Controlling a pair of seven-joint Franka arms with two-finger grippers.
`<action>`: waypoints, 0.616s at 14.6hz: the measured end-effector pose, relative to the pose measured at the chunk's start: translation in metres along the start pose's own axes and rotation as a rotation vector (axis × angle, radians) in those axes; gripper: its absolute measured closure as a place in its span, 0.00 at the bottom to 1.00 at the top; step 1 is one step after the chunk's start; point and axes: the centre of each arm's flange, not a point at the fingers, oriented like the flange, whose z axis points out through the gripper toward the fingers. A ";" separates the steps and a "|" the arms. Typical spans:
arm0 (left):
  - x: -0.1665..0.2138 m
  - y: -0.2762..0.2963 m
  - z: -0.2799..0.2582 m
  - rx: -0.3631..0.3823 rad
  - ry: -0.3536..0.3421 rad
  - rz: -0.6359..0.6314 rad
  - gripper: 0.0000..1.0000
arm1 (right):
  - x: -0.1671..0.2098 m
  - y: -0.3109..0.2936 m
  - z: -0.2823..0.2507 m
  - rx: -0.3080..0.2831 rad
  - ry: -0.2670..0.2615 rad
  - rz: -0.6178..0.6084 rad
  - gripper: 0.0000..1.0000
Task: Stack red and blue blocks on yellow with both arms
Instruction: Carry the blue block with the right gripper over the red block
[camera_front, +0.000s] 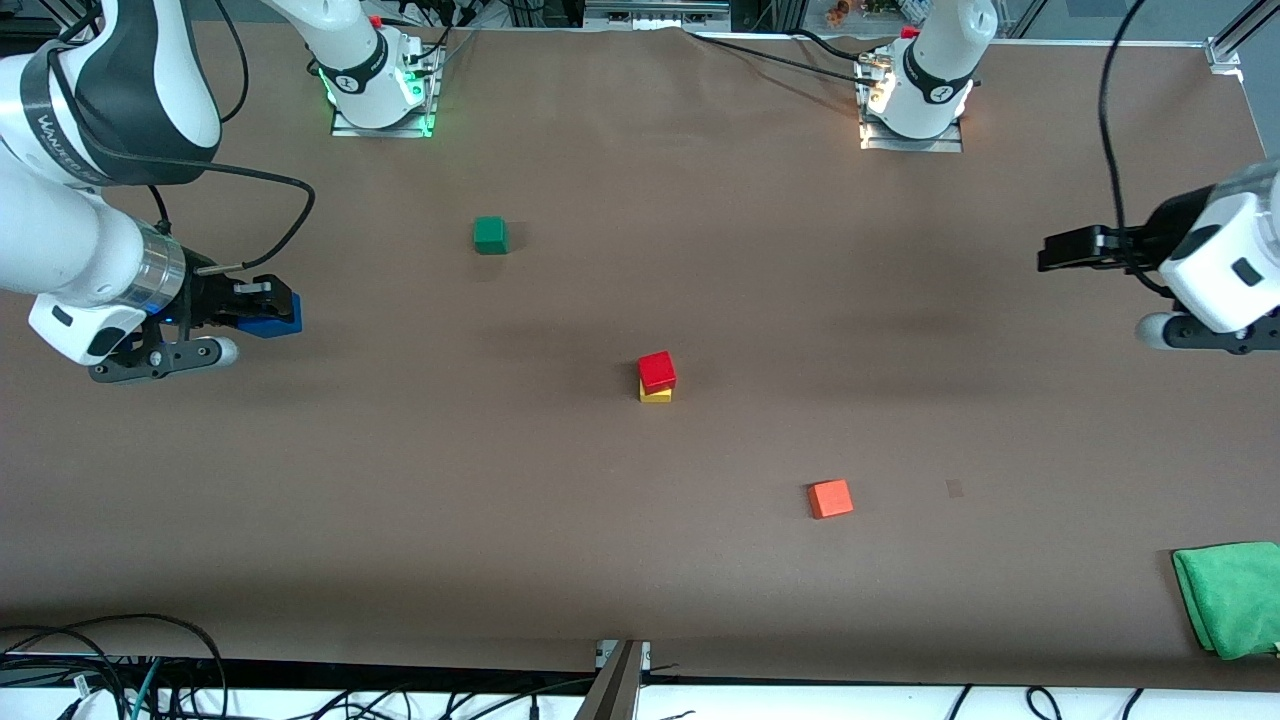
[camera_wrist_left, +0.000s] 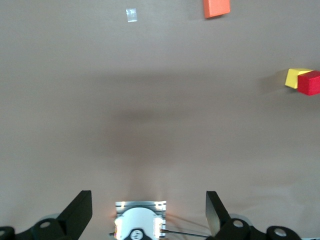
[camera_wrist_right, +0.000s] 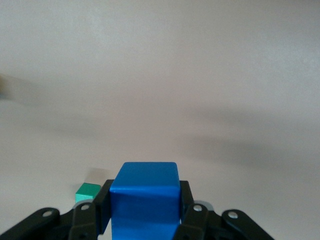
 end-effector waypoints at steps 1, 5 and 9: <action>0.000 -0.009 -0.001 0.005 0.001 0.013 0.00 | 0.000 -0.007 0.000 0.000 0.000 0.005 0.44; 0.001 -0.034 -0.002 0.016 0.010 0.050 0.00 | 0.002 -0.071 0.007 -0.006 0.009 0.044 0.44; 0.029 -0.044 0.018 0.018 0.065 0.049 0.00 | 0.015 -0.180 0.041 0.045 0.083 0.123 0.44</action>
